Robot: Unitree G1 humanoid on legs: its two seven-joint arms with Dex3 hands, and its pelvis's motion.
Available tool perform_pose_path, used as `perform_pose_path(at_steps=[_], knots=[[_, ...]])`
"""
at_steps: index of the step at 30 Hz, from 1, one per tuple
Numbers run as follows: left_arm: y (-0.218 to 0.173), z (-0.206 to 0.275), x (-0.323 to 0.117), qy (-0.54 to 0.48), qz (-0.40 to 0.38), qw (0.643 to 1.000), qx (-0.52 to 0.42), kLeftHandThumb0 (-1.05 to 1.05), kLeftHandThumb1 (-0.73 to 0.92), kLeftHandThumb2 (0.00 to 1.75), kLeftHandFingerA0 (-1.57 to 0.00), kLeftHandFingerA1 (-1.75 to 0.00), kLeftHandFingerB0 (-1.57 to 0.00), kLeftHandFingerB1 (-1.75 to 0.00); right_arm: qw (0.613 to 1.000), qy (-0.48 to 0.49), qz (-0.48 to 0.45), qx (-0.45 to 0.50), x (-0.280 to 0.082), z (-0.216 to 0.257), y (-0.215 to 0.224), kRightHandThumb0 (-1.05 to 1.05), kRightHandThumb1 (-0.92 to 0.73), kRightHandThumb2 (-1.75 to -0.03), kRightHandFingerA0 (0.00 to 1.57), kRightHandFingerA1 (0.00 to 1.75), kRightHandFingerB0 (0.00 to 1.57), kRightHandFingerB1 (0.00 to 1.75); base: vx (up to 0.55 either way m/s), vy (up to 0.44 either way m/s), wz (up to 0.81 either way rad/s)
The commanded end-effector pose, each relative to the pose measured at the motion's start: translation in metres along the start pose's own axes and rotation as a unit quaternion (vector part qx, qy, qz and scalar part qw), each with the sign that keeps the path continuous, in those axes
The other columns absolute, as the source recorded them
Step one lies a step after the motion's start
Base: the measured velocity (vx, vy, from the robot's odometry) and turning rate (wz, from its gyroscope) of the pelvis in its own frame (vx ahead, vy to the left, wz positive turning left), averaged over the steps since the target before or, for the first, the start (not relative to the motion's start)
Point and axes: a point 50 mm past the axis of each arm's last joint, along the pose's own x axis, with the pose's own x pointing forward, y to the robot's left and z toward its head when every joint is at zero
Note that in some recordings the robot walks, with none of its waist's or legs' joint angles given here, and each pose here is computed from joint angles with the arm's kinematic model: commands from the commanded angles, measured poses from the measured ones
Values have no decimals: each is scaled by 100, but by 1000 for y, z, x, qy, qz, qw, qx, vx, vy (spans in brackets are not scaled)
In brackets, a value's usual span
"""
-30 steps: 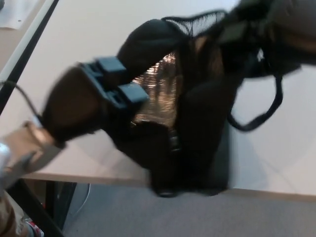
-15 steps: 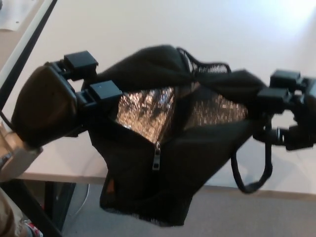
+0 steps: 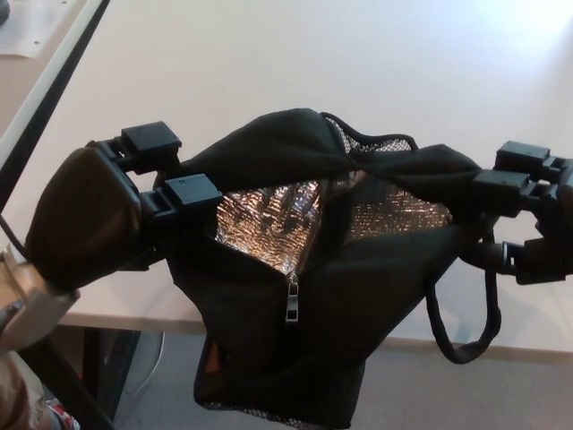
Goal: A lunch bag is kept on the middle of the desk and the robot uses both its hands to grab the opening of the bag from the left and right and moves its hands away from each other to spread the bag open
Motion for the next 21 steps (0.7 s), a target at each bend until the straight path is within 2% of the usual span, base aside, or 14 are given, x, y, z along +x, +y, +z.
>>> perform_pose_path(at_steps=[1, 6, 8, 10, 11, 12, 13, 14, 15, 16, 17, 19, 20, 21], knots=[[14, -24, -16, 67, 9, 996, 58, -17, 36, 112, -97, -175, -95, -154, 994, 85, -20, -60, -15, -25, -32, -30, -60, -60, 81, 159, 73, 141, 0, 0, 0], [15, -25, -14, 66, 8, 996, 59, -16, 32, 113, -97, -175, -93, -159, 995, 67, -28, -64, -7, -22, -37, -30, -60, -61, 84, 157, 75, 140, 0, 0, 0], [16, -25, -13, 66, 6, 996, 57, -16, 34, 108, -98, -169, -95, -151, 995, 66, -23, -69, -5, -22, -38, -31, -62, -58, 85, 153, 73, 140, 0, 0, 0], [17, -27, -11, 66, 4, 996, 62, -12, 38, 91, -97, -159, -96, -128, 995, 64, -26, -71, 0, -22, -39, -35, -59, -61, 86, 143, 78, 124, 0, 0, 0], [19, -28, -6, 60, 6, 995, 73, -14, 43, 73, -91, -140, -95, -85, 995, 61, -36, -76, 7, -21, -41, -31, -55, -56, 91, 124, 86, 101, 0, 0, 0], [21, -29, -2, 54, 11, 995, 85, -14, 43, 73, -91, -140, -95, -85, 994, 58, -48, -81, 14, -19, -45, -31, -55, -56, 91, 124, 86, 101, 0, 0, 0], [25, -29, 5, 40, 18, 995, 91, -5, 45, 65, -79, -81, -83, -54, 994, 53, -61, -80, 22, -18, -49, -32, -54, -57, 91, 116, 86, 92, 0, 0, 0], [28, -31, 8, 36, 23, 995, 94, 3, 47, 65, -65, -46, -59, -42, 993, 54, -64, -85, 27, -17, -52, -38, -55, -56, 78, 68, 62, 51, 0, 0, 0], [31, -32, 12, 34, 28, 994, 97, 3, 47, 65, -65, -46, -59, -42, 992, 55, -67, -92, 32, -16, -54, -38, -55, -56, 78, 68, 62, 51, 0, 0, 0], [38, -34, 23, 36, 75, 991, 103, 7, 35, 94, -27, -56, -20, -53, 988, 63, -66, -122, 47, -14, -63, -52, -43, -71, 33, 47, 13, 37, 0, 0, 0], [42, -36, 29, 33, 105, 987, 120, 14, 44, 81, -33, -35, -19, -30, 987, 69, -77, -120, 55, -13, -67, -51, -41, -69, 26, 44, 7, 30, 0, 0, 0], [46, -38, 35, 32, 125, 982, 138, 14, 43, 81, -24, -37, -13, -31, 986, 74, -91, -114, 63, -12, -70, -46, -52, -56, 34, 36, 5, 25, 0, 0, 0], [49, -40, 45, 39, 145, 978, 145, 15, 33, 94, -10, -47, 0, -23, 984, 79, -107, -117, 75, -12, -72, -44, -53, -59, 42, 41, 2, 18, 0, 0, 0], [50, -40, 50, 43, 156, 975, 151, 13, 33, 96, -8, -46, 0, -18, 983, 81, -114, -119, 81, -11, -72, -57, -42, -72, 30, 49, 0, 3, 0, 0, 0]])
